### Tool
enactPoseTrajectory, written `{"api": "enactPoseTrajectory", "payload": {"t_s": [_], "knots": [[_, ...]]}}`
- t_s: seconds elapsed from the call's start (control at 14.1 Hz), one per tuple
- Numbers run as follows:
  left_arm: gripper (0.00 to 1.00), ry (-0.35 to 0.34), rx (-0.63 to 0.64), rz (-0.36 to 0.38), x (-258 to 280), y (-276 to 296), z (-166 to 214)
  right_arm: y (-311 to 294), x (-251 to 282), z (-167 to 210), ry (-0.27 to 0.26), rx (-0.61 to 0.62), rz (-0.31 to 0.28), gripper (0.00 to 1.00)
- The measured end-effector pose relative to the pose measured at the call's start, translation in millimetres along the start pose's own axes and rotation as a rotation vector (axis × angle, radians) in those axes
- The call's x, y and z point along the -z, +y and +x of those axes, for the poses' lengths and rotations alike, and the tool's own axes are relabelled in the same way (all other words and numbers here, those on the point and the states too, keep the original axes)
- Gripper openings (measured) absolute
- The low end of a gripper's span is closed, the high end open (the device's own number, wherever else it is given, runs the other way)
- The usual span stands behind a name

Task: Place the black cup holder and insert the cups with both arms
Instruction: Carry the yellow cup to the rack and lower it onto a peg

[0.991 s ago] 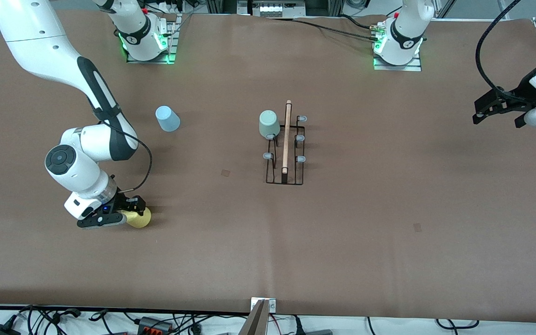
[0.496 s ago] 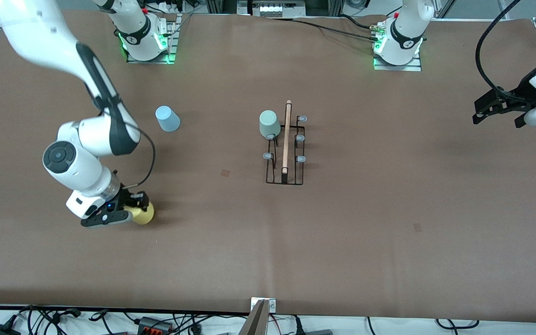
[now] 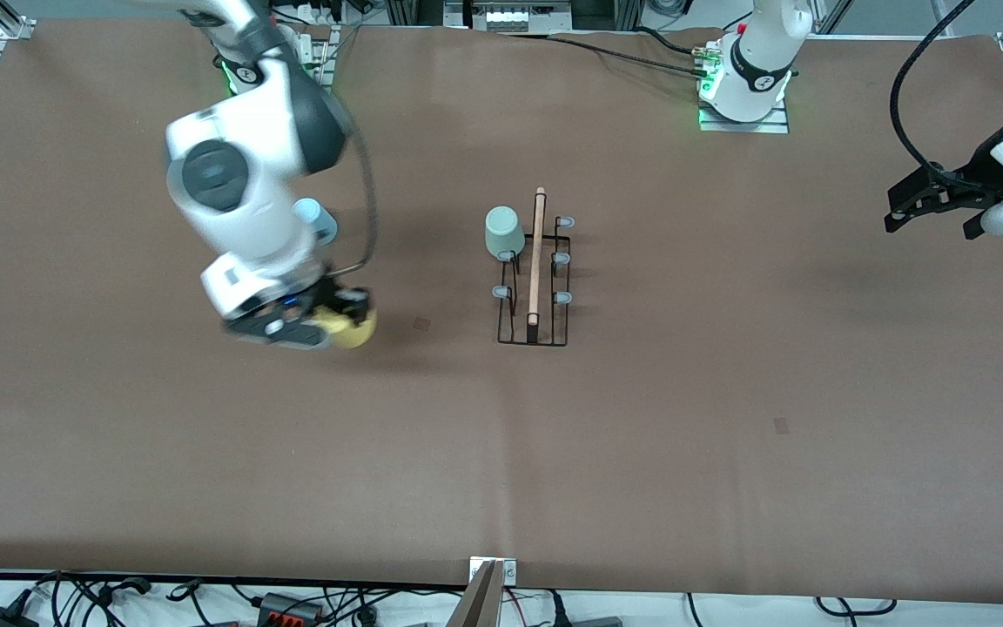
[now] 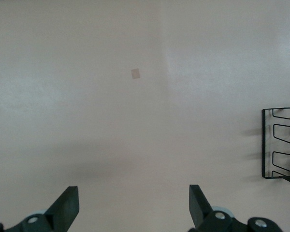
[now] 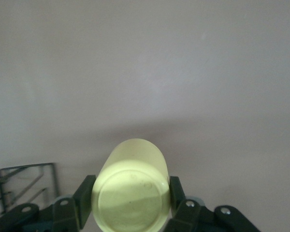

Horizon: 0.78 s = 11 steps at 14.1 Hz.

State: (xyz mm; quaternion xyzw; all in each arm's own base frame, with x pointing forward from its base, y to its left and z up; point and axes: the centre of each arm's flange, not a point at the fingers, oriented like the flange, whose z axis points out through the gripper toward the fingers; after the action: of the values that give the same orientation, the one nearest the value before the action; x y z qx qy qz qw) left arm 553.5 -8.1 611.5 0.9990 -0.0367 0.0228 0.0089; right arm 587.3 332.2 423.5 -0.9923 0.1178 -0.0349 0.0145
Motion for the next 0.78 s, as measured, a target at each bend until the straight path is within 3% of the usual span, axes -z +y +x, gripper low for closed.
{"api": "enactPoseTrajectory", "payload": {"t_s": [0.35,0.78], "knots": [[1.0,0.0,0.0,0.0,0.0,0.0,0.0,-94.1,3.4,-79.0,0.046,-0.205,0.124,0.66],[1.0,0.0,0.0,0.0,0.0,0.1,0.0,-138.0,-40.2,-124.3,0.023,-0.197,0.153,0.66]]}}
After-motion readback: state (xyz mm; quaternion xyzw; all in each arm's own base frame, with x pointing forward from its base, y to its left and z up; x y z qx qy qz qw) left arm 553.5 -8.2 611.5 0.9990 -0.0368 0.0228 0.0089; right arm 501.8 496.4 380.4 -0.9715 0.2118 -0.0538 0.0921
